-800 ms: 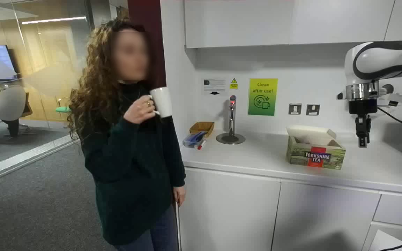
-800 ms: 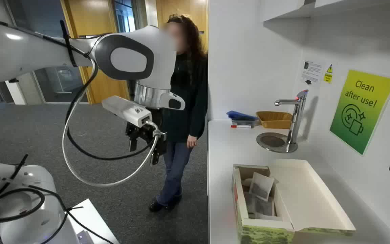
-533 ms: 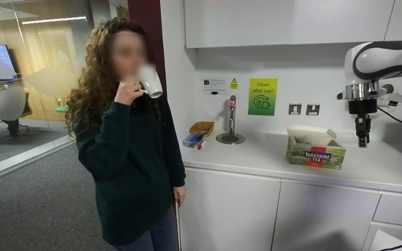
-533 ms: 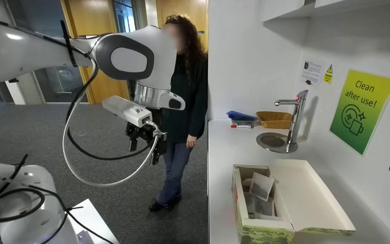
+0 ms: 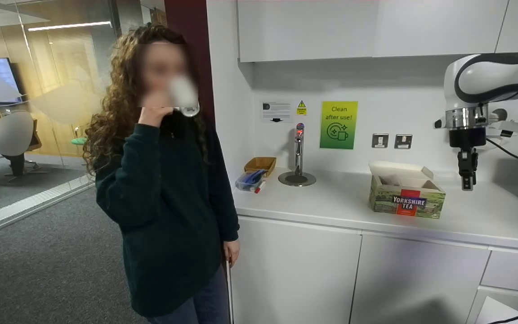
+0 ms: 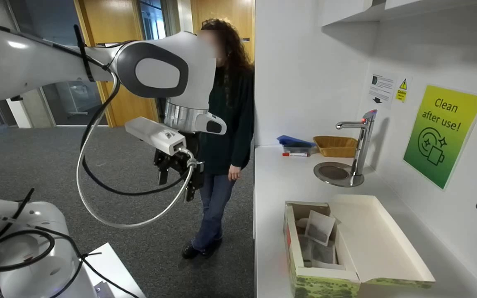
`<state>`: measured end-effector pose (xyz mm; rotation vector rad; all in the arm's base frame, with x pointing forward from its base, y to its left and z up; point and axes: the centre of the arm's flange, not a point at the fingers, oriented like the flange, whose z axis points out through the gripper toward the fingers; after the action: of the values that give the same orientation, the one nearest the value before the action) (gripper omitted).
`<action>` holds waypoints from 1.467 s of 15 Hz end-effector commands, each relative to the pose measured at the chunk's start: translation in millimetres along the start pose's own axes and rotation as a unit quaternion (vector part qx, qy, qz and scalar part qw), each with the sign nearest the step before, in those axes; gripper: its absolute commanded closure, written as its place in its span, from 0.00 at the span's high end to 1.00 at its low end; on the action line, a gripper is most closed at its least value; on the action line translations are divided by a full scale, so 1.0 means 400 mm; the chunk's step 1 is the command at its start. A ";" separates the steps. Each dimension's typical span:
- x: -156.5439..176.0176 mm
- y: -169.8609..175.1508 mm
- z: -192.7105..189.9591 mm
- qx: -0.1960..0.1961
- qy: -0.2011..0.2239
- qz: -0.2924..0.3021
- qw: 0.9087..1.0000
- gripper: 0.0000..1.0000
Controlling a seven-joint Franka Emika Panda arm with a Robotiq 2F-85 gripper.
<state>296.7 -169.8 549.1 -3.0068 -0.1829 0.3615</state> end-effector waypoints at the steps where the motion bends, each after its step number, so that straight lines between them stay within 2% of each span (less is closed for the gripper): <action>1: 0.000 0.000 0.000 0.000 0.000 0.000 1.000 1.00; 22: 0.000 0.000 0.000 0.000 0.000 0.000 1.000 1.00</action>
<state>296.7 -169.8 549.1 -3.0068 -0.1828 0.3614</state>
